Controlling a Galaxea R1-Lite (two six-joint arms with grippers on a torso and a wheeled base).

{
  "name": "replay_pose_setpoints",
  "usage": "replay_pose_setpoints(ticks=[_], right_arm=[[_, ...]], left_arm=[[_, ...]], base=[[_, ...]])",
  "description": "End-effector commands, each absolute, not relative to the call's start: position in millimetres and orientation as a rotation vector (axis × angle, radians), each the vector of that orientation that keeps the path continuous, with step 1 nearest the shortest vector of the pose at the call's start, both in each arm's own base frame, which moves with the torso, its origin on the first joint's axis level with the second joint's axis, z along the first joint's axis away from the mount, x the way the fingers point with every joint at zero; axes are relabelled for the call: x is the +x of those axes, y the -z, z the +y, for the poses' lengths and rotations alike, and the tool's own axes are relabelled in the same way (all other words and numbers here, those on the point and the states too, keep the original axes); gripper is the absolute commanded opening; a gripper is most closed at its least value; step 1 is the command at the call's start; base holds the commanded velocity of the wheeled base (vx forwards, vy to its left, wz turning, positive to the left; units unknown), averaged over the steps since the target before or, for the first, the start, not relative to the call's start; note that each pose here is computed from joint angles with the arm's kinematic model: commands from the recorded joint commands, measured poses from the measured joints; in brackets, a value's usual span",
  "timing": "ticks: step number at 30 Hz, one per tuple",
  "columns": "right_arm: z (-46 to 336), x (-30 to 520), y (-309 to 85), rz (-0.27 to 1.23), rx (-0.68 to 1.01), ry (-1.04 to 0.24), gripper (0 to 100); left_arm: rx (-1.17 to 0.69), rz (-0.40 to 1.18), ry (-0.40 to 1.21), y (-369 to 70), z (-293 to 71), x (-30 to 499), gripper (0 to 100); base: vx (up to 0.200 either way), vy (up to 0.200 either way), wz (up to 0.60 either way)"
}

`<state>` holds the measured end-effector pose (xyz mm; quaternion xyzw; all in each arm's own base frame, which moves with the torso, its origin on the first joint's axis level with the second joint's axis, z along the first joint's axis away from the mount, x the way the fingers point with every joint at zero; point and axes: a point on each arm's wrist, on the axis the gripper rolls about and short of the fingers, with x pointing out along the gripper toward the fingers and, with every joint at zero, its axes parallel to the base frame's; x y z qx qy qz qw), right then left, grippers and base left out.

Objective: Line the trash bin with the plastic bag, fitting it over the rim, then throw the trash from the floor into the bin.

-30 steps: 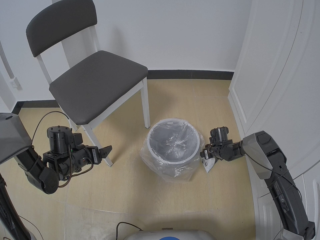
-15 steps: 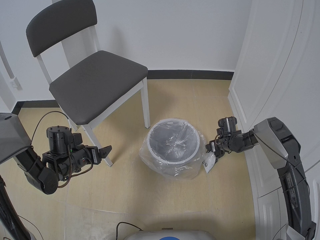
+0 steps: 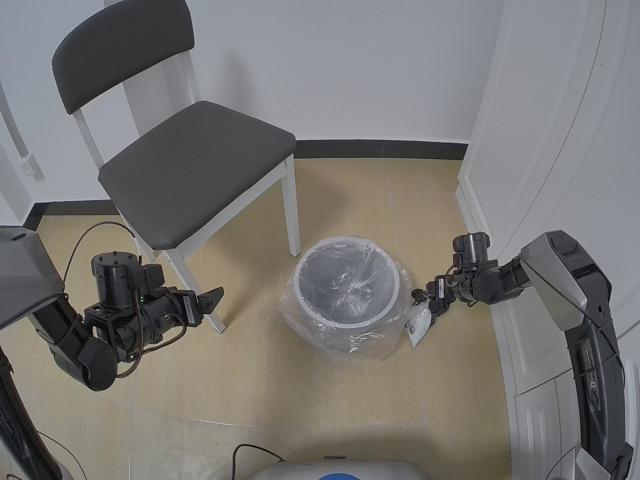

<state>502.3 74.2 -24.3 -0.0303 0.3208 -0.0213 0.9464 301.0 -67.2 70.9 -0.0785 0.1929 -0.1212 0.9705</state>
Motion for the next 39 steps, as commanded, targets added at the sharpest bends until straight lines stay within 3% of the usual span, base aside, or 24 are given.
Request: replay_pose_setpoints(ticks=[1,12,39], right_arm=[[73.5,502.3,41.2,0.68,-0.035,0.057,100],[79.0,518.5,78.4,0.67,0.173,0.136,100],[80.1,525.2,117.6,0.707,0.264,0.225,100]], left_arm=[[-0.158,0.4,0.246,-67.8,-67.9,301.6,100],[-0.154,0.413,0.244,-62.5,-68.7,303.5,100],[-0.156,0.392,0.247,-55.9,-69.6,307.4,100]], base=[[0.0,0.0,0.0],[0.0,0.0,0.0],[0.0,0.0,0.0]])
